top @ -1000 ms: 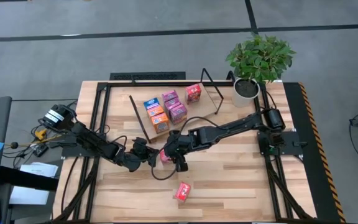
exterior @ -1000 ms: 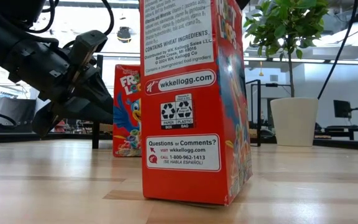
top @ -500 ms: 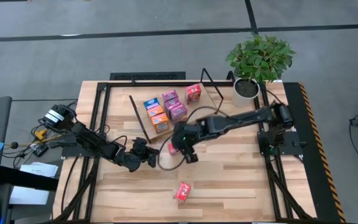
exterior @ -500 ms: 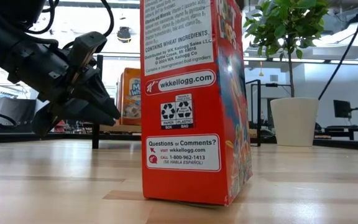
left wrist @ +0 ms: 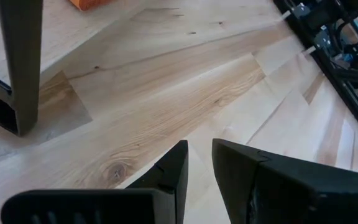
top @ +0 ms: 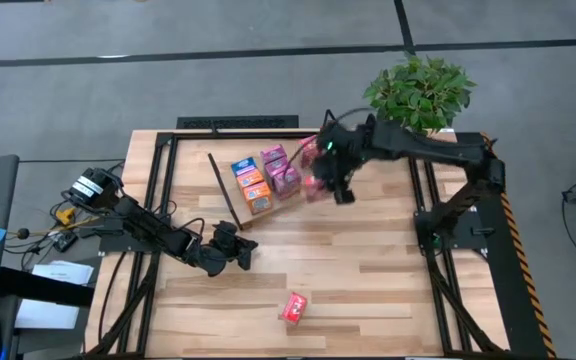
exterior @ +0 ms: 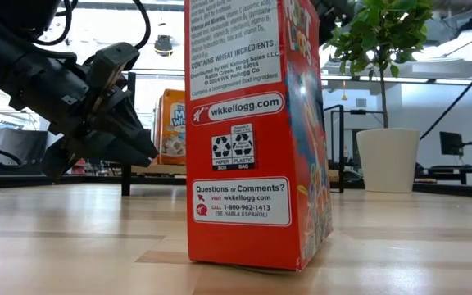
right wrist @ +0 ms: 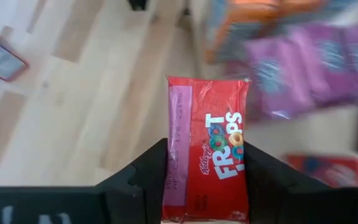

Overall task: Stack cereal on shelf
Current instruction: Put the top red cereal box on the shelf aligned with the other red cereal box

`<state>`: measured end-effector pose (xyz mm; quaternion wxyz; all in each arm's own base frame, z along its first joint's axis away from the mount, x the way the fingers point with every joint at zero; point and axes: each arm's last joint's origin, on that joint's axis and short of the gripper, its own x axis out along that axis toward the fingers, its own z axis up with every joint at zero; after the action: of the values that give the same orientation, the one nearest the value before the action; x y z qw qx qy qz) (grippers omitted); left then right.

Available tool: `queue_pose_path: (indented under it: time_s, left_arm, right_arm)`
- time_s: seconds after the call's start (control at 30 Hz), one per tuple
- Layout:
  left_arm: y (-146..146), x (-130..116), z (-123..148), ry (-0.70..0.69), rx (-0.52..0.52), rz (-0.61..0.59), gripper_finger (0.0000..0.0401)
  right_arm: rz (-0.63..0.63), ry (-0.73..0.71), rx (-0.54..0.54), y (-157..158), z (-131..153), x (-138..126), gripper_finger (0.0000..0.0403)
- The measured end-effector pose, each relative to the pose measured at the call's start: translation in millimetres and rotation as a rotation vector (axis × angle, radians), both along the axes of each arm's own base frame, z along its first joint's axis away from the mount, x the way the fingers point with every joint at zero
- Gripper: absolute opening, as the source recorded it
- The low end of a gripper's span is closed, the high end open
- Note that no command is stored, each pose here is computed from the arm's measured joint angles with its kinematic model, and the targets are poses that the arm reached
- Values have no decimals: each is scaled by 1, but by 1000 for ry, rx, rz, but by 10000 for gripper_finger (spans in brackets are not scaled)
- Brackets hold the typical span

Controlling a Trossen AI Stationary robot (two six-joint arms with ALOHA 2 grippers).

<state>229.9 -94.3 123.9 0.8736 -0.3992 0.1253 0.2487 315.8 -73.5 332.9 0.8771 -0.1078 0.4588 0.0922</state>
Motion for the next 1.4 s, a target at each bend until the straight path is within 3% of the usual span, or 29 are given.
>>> queue_pose_path:
  time_s: [0.2,0.47,0.97,1.4]
  left_arm:
    - [0,0,0,5,5,0,61]
    - [0,-1,-2,22,8,-2,62]
    - [1,-2,-3,37,7,4,62]
    - [1,-2,-3,37,7,3,62]
  right_arm:
    - [-33,-28,-82,-50,4,-18,190]
    - [6,-1,-30,-88,-22,-14,180]
    - [24,10,-66,-108,-40,-7,179]
    - [20,13,-62,-110,-40,-9,222]
